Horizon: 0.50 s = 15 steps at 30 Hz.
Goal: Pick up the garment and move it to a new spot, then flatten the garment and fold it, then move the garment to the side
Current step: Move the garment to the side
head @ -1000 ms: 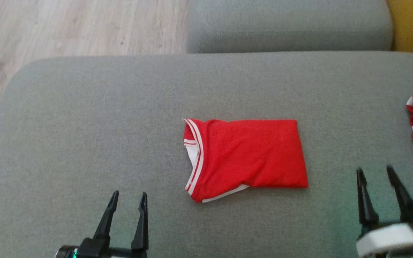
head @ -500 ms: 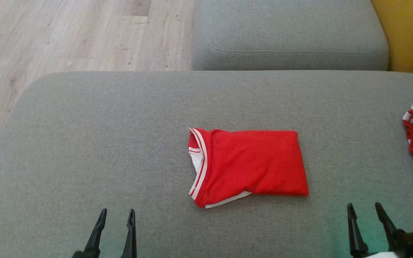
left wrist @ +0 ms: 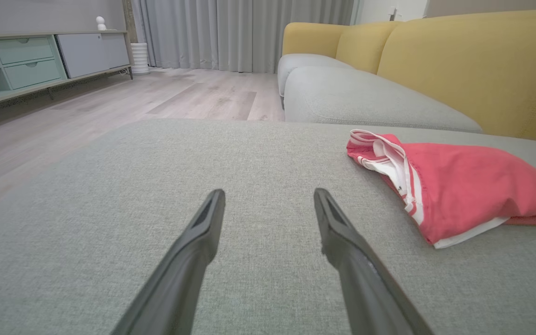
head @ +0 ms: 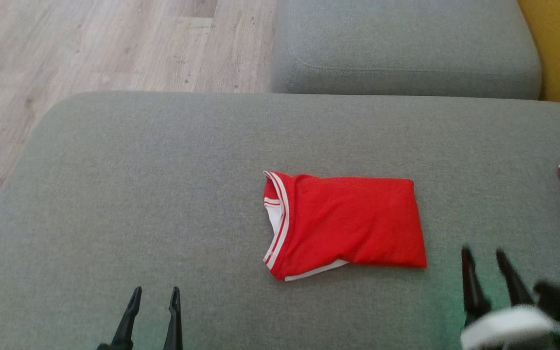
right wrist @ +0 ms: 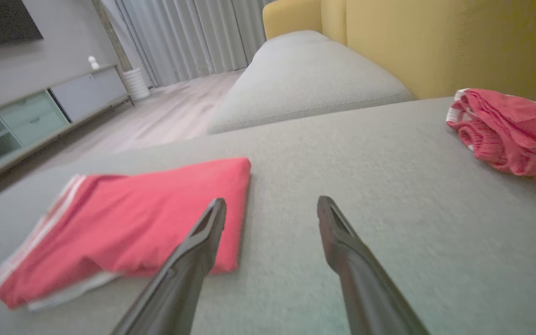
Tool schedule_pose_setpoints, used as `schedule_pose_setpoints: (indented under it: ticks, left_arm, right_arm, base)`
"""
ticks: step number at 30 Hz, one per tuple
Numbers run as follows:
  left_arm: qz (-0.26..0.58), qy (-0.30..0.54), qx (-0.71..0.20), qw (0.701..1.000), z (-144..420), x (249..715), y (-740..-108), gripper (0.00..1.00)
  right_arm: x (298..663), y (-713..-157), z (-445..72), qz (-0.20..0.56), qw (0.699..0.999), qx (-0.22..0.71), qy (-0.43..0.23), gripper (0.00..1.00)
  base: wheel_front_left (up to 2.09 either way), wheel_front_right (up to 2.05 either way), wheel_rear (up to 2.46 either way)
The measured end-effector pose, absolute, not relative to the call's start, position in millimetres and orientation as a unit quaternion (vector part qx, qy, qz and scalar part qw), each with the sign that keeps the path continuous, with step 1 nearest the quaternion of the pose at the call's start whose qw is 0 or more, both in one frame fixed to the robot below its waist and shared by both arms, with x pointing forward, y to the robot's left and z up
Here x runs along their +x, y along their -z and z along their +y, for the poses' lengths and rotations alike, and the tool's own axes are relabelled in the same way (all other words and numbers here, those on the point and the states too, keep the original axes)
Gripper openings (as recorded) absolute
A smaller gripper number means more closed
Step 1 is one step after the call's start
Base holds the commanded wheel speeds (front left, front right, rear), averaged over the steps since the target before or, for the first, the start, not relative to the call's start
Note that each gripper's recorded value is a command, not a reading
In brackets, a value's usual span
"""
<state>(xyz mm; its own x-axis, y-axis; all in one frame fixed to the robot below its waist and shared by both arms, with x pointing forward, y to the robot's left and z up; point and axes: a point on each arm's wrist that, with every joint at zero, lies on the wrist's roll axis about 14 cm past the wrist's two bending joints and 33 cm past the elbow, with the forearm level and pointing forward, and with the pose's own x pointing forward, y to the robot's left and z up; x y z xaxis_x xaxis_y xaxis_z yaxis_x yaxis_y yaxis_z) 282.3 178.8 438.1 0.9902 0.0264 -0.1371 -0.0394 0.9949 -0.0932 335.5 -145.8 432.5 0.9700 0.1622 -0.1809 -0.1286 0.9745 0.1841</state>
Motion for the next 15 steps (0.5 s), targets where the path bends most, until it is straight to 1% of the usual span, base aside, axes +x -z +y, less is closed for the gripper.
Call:
schedule_pose_setpoints:
  ticks: [1,2,4,6,11,15]
  left_arm:
    - [0.069,-0.017,-0.048,0.996,179.0,282.2,-437.7,1.0]
    - [0.072,-0.018,-0.048,0.996,179.3,282.0,-436.1,1.0]
    - [0.075,-0.018,-0.049,0.996,178.9,281.5,-434.4,1.0]
    - [0.081,-0.017,-0.049,0.995,177.6,281.3,-431.8,1.0]
    - [0.09,-0.017,-0.052,0.994,175.6,281.7,-427.5,1.0]
    - [0.085,-0.025,-0.056,0.995,178.7,286.4,-431.2,1.0]
  right_arm:
    - [343.4,-440.4,-142.7,0.096,0.987,0.107,-0.075,1.0]
    - [362.4,-459.3,-137.0,0.097,0.983,0.13,-0.086,1.0]
    - [381.0,-477.4,-135.2,0.105,0.979,0.143,-0.097,1.0]
    - [395.5,-485.8,-135.0,0.132,0.974,0.154,-0.103,1.0]
    - [414.2,-470.1,-122.6,0.236,0.953,0.141,-0.127,1.0]
    - [419.3,-434.5,-112.8,0.317,0.93,0.136,-0.128,1.0]
  base:
    - [0.0,0.0,0.0]
    - [0.0,0.0,0.0]
    - [0.0,0.0,0.0]
    - [0.0,0.0,0.0]
    - [0.0,0.0,0.0]
    - [0.0,0.0,0.0]
